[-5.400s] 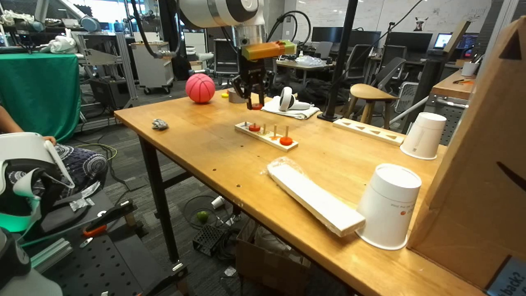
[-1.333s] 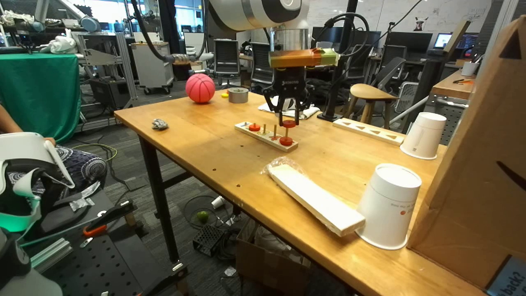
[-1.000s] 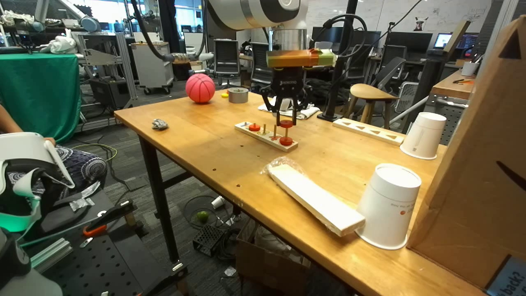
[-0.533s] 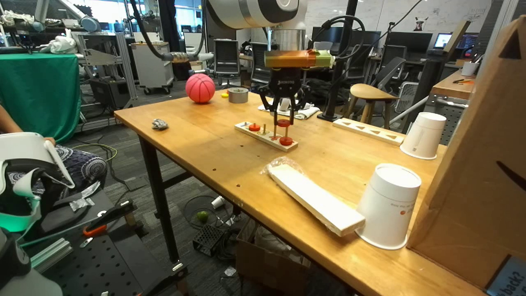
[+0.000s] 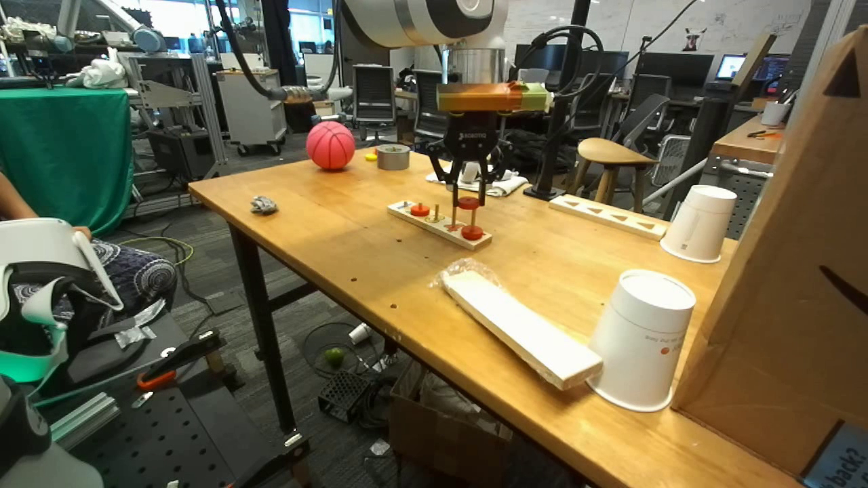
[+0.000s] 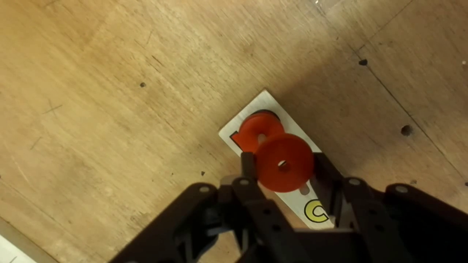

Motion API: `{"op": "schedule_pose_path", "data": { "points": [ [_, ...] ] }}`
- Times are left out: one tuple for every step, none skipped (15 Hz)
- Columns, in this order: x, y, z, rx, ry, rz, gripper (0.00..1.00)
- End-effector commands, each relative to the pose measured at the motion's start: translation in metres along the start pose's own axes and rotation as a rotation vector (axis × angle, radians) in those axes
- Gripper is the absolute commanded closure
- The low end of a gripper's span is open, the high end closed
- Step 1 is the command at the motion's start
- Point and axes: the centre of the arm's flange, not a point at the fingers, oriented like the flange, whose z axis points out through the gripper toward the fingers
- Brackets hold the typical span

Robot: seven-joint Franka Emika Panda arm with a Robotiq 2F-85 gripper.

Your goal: Put the orange objects on the first pole on the right

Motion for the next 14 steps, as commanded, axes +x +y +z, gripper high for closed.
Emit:
{"op": "schedule_pose_path", "data": {
  "points": [
    [-0.004,0.001,0.014,0.022,0.002,0.004,0.83],
    [-0.003,0.002,0.013,0.022,0.004,0.006,0.83],
    [-0.003,0.003,0.013,0.022,0.005,0.007,0.83],
    [-0.002,0.004,0.013,0.019,0.006,0.005,0.83],
    [-0.002,0.004,0.012,0.017,0.007,0.005,0.83],
    [-0.002,0.005,0.011,0.014,0.009,0.005,0.83],
    [-0.002,0.006,0.010,0.012,0.010,0.006,0.83],
    [-0.002,0.006,0.009,0.010,0.010,0.007,0.83],
    [-0.002,0.007,0.008,0.008,0.009,0.007,0.83],
    [-0.002,0.008,0.007,0.005,0.007,0.008,0.83],
    [-0.002,0.009,0.005,0.003,0.008,0.009,0.83],
    [-0.002,0.010,0.004,0.001,0.008,0.011,0.83],
    [-0.003,0.011,0.004,-0.001,0.007,0.012,0.83],
    [-0.003,0.012,0.003,-0.002,0.006,0.014,0.83]
  ]
}}
